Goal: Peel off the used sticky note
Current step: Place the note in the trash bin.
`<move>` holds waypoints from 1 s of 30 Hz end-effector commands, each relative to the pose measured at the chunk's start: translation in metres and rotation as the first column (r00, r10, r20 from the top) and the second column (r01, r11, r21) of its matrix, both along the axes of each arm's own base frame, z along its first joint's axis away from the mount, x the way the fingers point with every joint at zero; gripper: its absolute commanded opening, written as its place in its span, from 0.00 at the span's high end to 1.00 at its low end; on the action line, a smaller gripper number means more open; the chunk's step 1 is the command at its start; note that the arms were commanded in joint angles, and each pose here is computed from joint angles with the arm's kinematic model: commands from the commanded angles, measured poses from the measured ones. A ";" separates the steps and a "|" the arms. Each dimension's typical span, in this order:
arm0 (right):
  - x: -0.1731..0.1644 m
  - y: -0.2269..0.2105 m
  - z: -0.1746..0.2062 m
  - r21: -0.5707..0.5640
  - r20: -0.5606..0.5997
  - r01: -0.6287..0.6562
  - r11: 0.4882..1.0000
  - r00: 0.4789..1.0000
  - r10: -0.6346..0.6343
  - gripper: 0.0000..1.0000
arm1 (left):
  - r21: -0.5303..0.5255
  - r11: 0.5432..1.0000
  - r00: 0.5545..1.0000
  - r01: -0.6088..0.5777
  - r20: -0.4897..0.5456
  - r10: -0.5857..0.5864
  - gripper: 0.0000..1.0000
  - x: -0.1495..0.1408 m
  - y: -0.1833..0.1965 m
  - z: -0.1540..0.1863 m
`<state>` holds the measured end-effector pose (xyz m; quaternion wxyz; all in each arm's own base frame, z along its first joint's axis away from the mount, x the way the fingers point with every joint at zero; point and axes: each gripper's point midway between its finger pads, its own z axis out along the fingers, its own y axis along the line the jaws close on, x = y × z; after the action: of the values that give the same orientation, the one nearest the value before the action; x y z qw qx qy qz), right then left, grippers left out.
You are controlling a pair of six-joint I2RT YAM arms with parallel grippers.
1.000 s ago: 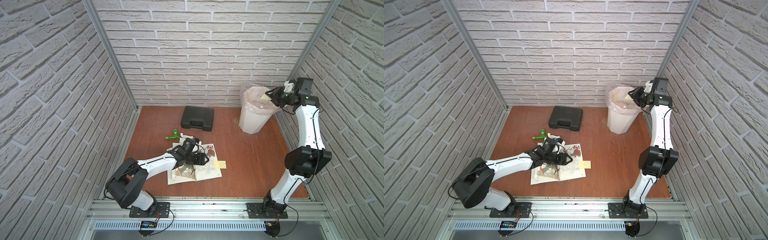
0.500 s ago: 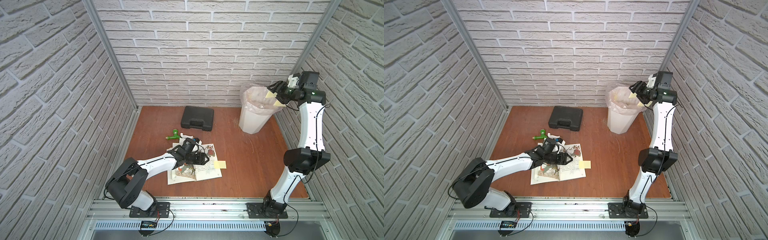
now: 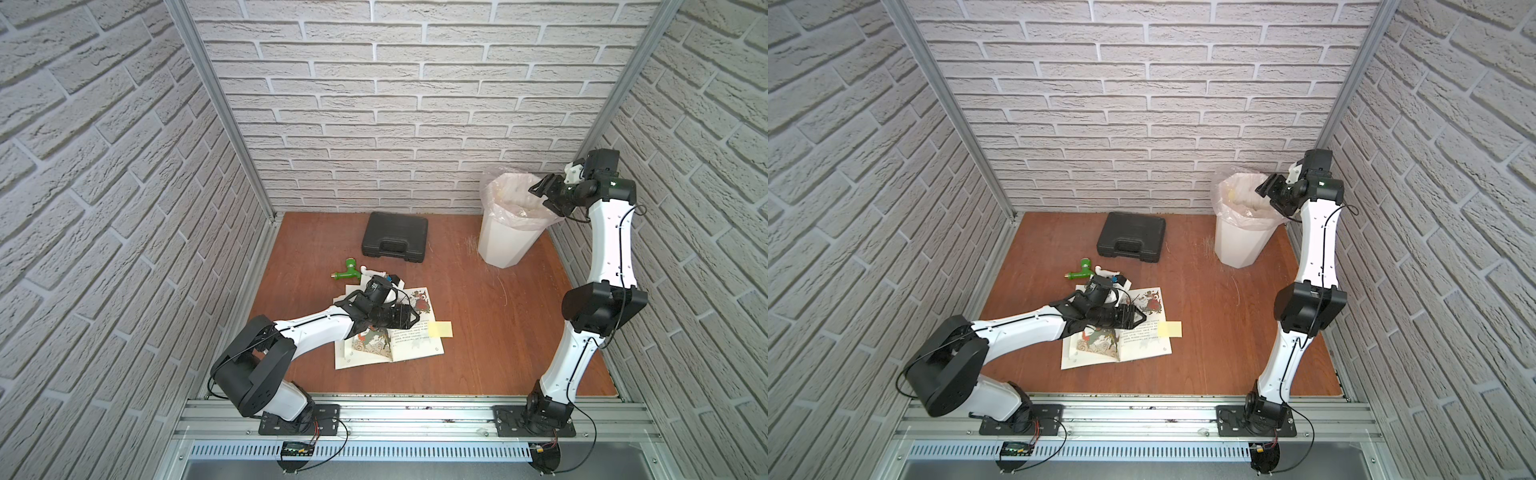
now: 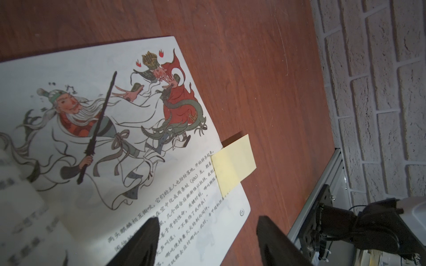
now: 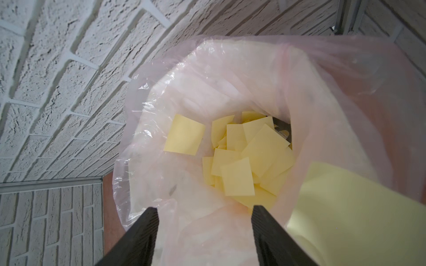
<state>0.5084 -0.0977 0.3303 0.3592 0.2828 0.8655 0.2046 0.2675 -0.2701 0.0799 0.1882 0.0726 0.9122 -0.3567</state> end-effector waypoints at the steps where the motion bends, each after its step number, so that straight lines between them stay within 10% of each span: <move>1: 0.000 0.000 0.017 -0.077 0.044 -0.014 0.997 0.999 0.017 0.27 | -0.017 1.000 1.000 0.011 0.026 -0.011 0.28 0.001 -0.004 0.003; 20: -0.046 0.070 0.081 -0.056 0.195 -0.144 0.988 0.969 0.152 0.28 | -0.016 0.999 0.999 0.033 0.004 -0.033 0.28 -0.007 -0.011 -0.006; 30: -0.106 0.160 0.047 0.045 0.222 -0.331 0.943 0.923 0.314 0.27 | -0.009 0.998 0.997 0.070 -0.019 -0.070 0.28 -0.020 -0.025 -0.019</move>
<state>0.4065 0.0416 0.3738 0.3818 0.1478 0.8648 0.2907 0.2497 -0.2900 0.0656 0.1661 0.0957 0.9127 -0.3609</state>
